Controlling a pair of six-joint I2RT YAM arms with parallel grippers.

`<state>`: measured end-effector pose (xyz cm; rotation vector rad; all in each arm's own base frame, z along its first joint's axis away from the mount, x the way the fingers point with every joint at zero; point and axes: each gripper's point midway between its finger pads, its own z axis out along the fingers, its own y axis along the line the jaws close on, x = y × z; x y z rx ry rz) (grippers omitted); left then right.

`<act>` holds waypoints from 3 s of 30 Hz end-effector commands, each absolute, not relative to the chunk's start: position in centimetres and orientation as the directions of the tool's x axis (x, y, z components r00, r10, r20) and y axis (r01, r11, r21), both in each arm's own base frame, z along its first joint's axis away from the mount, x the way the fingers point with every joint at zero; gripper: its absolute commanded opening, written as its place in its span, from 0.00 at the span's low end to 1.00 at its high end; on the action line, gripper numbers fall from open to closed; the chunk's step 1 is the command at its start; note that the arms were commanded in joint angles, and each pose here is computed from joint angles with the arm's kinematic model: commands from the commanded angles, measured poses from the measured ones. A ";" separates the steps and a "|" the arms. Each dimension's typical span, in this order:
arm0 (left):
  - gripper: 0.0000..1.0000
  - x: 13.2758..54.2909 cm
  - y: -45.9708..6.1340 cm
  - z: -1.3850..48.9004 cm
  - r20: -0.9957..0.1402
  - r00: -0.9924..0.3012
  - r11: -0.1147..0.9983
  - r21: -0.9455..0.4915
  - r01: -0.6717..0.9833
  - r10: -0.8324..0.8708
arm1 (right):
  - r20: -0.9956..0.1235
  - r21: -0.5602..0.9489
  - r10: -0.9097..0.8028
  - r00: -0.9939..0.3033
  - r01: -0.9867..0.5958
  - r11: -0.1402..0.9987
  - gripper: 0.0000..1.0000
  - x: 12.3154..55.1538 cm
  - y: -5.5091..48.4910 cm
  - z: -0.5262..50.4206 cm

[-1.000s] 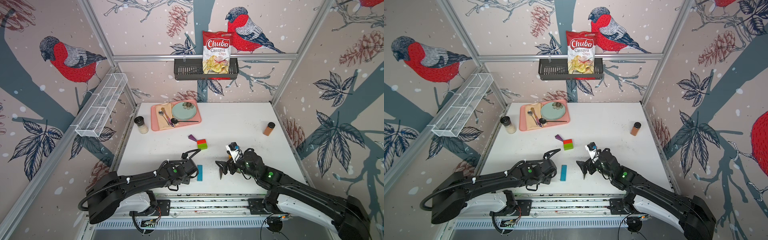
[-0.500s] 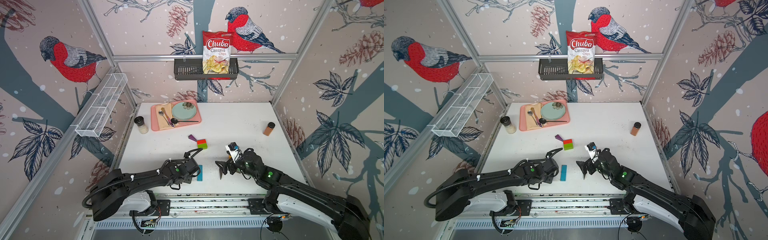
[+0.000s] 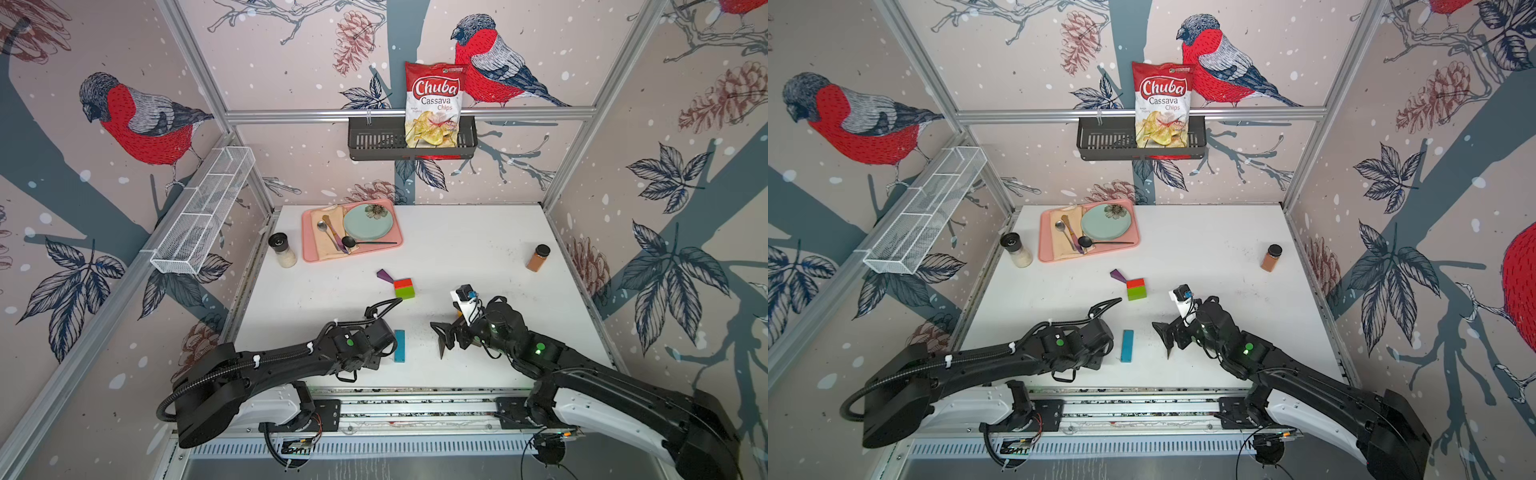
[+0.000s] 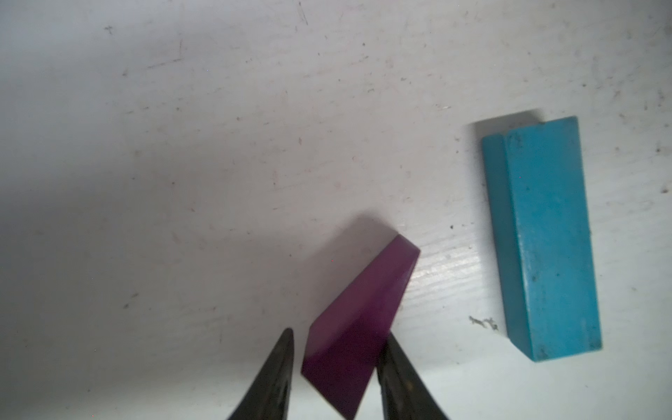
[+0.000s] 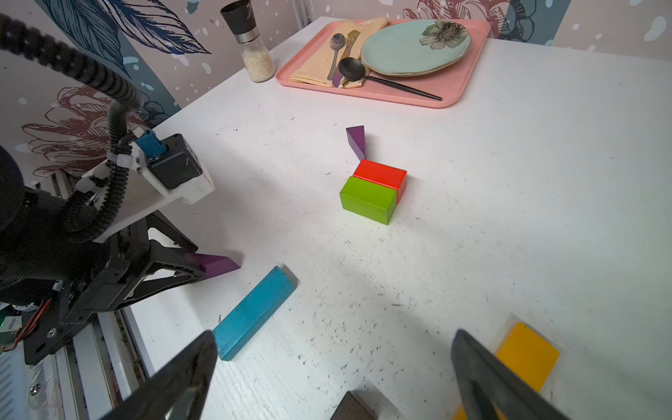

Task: Assemble a small pinwheel with building blocks
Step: Pick up the building block from the center of the board, then assemble the building block at the center of the board.

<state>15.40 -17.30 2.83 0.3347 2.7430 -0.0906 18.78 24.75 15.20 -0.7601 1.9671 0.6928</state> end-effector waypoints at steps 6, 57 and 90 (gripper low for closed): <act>0.34 15.6 -17.2 2.8 -0.371 -0.899 0.969 0.008 0.247 0.232 | -0.888 0.176 -0.222 -0.402 -0.744 0.644 1.00 18.9 25.1 16.0; 0.23 30.3 -20.7 6.8 -0.482 -0.523 0.642 0.113 0.758 0.703 | -0.891 0.264 -0.025 -0.454 -0.562 0.784 1.00 25.3 19.2 18.1; 0.22 31.2 -21.8 4.2 -0.458 -0.515 0.603 0.058 0.796 0.724 | -0.882 0.288 -0.018 -0.472 -0.567 0.771 1.00 25.6 18.9 17.9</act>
